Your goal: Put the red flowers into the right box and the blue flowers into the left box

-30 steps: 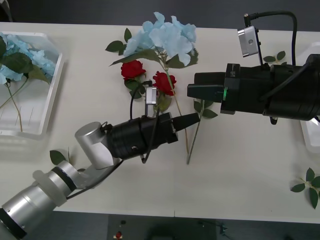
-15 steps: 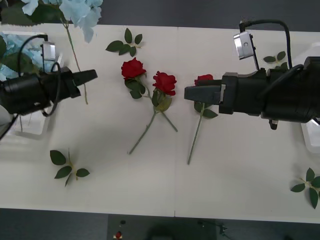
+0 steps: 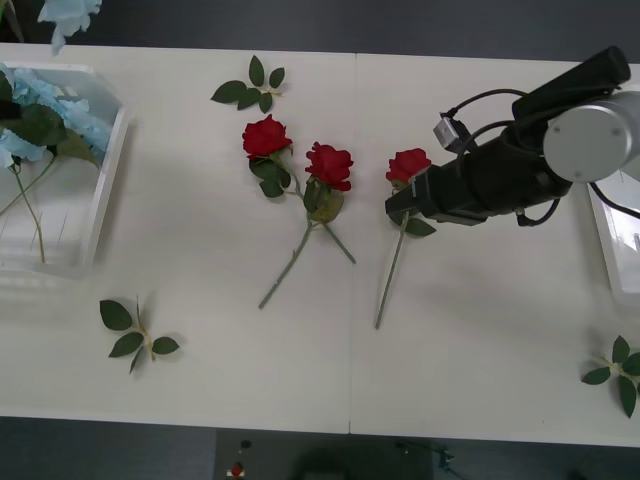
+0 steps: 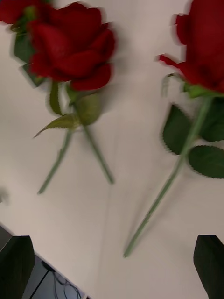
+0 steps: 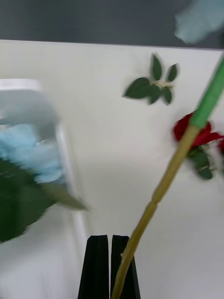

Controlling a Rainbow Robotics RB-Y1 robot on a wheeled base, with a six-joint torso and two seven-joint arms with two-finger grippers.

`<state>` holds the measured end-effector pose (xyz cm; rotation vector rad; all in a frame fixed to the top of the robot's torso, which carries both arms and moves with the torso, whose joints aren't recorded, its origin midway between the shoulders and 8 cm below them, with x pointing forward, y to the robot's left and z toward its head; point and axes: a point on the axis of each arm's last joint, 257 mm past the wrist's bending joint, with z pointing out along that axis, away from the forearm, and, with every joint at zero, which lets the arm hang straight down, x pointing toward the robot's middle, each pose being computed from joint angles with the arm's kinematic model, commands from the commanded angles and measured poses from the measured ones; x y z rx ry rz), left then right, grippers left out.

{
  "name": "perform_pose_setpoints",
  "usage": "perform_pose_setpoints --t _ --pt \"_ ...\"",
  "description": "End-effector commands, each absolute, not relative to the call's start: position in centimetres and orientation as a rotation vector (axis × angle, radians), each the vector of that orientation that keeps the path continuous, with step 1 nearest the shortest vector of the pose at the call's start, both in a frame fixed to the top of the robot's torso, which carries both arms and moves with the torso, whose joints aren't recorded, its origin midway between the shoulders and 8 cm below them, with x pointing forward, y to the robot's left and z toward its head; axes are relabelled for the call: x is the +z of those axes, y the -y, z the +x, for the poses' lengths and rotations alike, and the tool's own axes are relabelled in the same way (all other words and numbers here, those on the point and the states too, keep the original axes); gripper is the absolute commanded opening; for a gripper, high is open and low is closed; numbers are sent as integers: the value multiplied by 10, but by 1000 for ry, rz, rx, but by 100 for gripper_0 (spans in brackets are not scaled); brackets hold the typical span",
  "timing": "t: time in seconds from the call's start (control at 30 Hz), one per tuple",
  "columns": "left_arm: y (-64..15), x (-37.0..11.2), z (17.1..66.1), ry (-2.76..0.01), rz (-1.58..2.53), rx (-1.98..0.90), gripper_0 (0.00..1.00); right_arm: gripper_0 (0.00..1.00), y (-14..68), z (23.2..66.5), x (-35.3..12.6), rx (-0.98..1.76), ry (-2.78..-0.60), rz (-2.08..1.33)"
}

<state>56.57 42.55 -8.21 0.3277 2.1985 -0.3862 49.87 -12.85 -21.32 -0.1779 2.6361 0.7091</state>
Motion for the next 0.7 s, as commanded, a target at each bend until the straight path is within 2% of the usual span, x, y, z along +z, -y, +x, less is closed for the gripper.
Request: perform_pose_setpoints --t 0.03,0.13,0.33,0.47,0.5,0.57,0.6,0.67,0.7 --pt "-478 -34 552 -2213 218 -217 0 100 121 528 -207 638 -2657 92" --pt "-515 -31 535 -2261 162 -80 0 100 130 544 -219 518 -2661 193" --pt "-582 -36 503 -2302 58 199 0 100 126 566 -245 446 -2632 343" --pt "-594 -45 489 -2323 46 274 2 100 127 575 -258 388 -2618 360" --pt "-595 -49 487 -2330 46 274 7 100 130 578 -260 364 -2610 360" --pt "-592 -56 484 -2341 55 264 56 100 131 582 -265 320 -2597 357" --pt "-589 -58 483 -2344 60 250 77 100 130 583 -269 308 -2593 358" --pt "-584 -63 483 -2348 66 234 94 100 127 585 -274 317 -2592 373" --pt "-583 -65 482 -2352 68 224 99 100 125 587 -277 329 -2584 382"
